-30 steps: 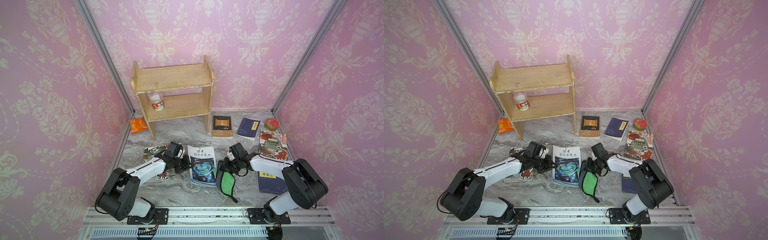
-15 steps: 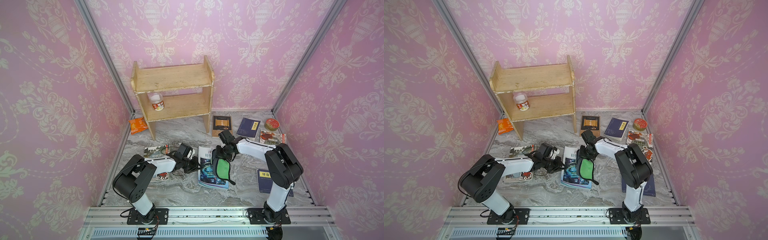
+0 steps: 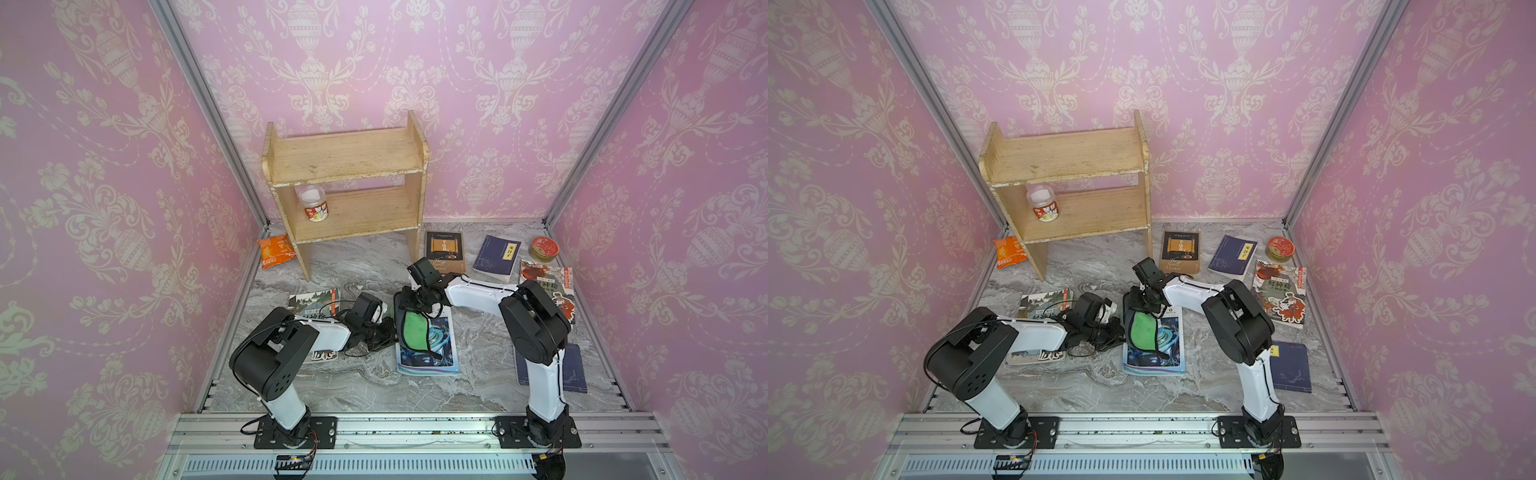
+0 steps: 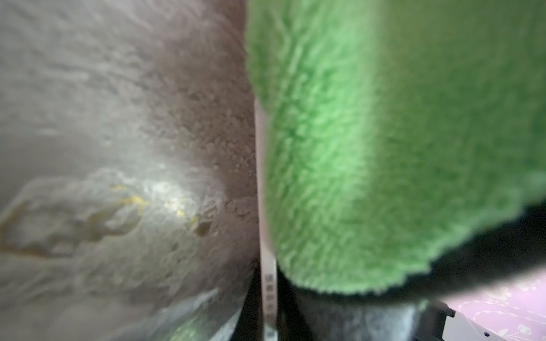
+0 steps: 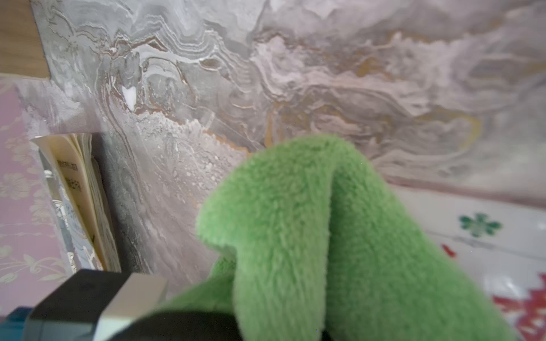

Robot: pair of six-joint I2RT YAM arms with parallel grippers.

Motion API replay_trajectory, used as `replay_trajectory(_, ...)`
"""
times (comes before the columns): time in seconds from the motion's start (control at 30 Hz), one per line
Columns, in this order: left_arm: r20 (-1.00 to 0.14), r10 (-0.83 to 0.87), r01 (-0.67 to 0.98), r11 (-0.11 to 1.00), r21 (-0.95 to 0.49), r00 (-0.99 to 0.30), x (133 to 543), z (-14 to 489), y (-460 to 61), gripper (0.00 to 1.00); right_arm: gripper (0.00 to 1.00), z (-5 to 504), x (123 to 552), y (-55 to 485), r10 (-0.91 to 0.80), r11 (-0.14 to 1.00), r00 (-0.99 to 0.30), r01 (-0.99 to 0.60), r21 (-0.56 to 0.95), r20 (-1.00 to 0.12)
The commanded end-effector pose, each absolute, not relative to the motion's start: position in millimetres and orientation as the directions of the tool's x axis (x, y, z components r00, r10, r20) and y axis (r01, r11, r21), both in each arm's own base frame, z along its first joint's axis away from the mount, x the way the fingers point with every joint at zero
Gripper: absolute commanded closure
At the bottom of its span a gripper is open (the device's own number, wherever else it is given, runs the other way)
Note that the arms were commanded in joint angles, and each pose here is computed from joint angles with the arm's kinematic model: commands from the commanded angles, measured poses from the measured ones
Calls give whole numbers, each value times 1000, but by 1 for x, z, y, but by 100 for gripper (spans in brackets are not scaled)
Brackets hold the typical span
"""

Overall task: Wipe the cover of the book
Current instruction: Wipe the dirt from the cover of the book.

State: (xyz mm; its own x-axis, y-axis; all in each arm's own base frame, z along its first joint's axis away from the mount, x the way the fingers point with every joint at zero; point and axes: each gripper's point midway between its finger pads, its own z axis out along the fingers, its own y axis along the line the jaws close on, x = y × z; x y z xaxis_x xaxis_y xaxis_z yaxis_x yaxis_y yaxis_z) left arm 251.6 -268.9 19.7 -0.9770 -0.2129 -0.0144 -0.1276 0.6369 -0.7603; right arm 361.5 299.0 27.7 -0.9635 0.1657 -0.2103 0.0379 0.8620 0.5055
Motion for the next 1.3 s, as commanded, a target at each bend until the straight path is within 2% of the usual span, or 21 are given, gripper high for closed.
replay_trajectory(0.0, 24, -253, -192, 667, -720, -967, 238, -1, -258, 100, 100, -37, 309, 194, 290, 926, -956, 268, 266, -47)
replay_trajectory(0.1, 37, -255, -202, 658, -726, -966, 237, -4, -259, 100, 100, -38, 302, 162, 335, 924, -940, 315, 218, -62)
replay_trajectory(0.2, 45, -253, -204, 649, -733, -966, 237, -5, -261, 100, 100, -38, 304, 168, 330, 927, -942, 311, 208, -64)
replay_trajectory(0.27, 46, -251, -203, 646, -736, -967, 237, -4, -262, 100, 100, -40, 311, 196, 288, 935, -956, 267, 232, -59)
replay_trajectory(0.43, 43, -249, -200, 651, -733, -968, 236, -3, -261, 100, 100, -35, 327, 304, 129, 933, -990, 104, 345, -50)
replay_trajectory(0.53, 47, -253, -206, 651, -730, -966, 233, -4, -261, 100, 100, -32, 331, 324, 118, 912, -992, 94, 399, -37)
replay_trajectory(0.67, 53, -270, -221, 644, -733, -961, 232, -6, -260, 100, 100, -36, 328, 280, 169, 923, -985, 147, 356, -32)
replay_trajectory(0.83, 58, -277, -229, 638, -735, -959, 232, -8, -260, 100, 100, -53, 305, 170, 367, 894, -930, 353, 277, 3)
replay_trajectory(0.97, 63, -270, -227, 634, -740, -961, 232, -7, -262, 100, 100, -50, 303, 152, 366, 907, -930, 351, 230, -21)
replay_trajectory(1.07, 66, -260, -222, 631, -744, -963, 232, -6, -264, 100, 100, -47, 318, 182, 340, 907, -940, 320, 273, -29)
replay_trajectory(1.27, 65, -257, -219, 634, -742, -964, 233, -5, -266, 100, 100, -36, 336, 302, 146, 924, -989, 125, 362, -32)
